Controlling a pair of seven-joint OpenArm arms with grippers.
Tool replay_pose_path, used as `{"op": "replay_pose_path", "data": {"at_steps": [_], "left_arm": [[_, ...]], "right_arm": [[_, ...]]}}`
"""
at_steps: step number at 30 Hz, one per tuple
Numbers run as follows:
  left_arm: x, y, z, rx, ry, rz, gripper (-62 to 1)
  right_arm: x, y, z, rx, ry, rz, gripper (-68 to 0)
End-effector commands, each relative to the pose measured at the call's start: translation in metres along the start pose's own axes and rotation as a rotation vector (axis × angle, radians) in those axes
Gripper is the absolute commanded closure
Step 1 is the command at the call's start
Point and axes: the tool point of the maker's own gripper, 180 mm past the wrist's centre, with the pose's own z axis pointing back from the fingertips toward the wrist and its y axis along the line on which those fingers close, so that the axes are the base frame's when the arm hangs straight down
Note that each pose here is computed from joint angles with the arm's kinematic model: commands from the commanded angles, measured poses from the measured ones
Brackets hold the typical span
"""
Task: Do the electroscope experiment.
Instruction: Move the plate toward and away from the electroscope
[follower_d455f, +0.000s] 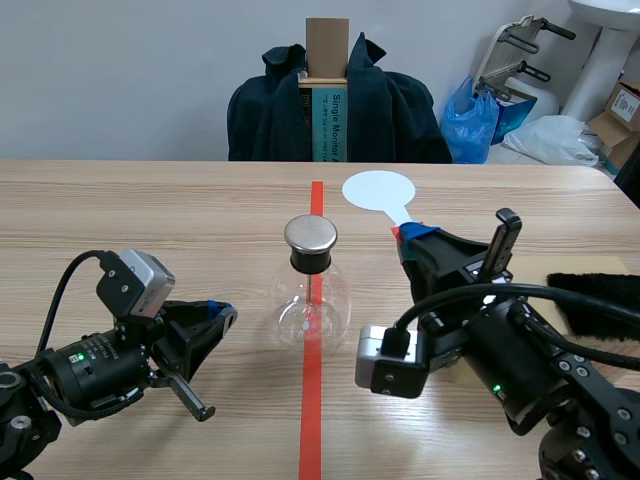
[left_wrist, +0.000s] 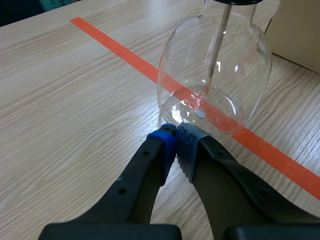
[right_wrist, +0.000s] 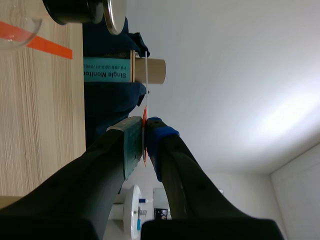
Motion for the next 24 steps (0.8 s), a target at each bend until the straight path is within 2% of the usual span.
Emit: {"op": "replay_pose_path", "data": {"at_steps": [1,10,19,24], "left_arm": [[0.014,0.001,-0.005,-0.002,-0.045,-0.003,-4.1],[0.014,0.001,-0.005,-0.002,-0.045,-0.003,-4.1],[0.014,0.001,-0.005,-0.002,-0.045,-0.003,-4.1],[0.014,0.001,-0.005,-0.001,-0.045,-0.003,-4.1]], "right_arm": [[-0.007,-0.009,-0.004,-0.033,0.025,0.005,-0.7],[-0.026,-0.009,-0.002,-0.033,0.134,0.003,-0.7],[-0.031,-0.011,-0.002,-0.04,0.154,-0.009,-0.7],[-0.036,-0.029,-0.005,-0.092,0.169,-0.006,-0.7]]}}
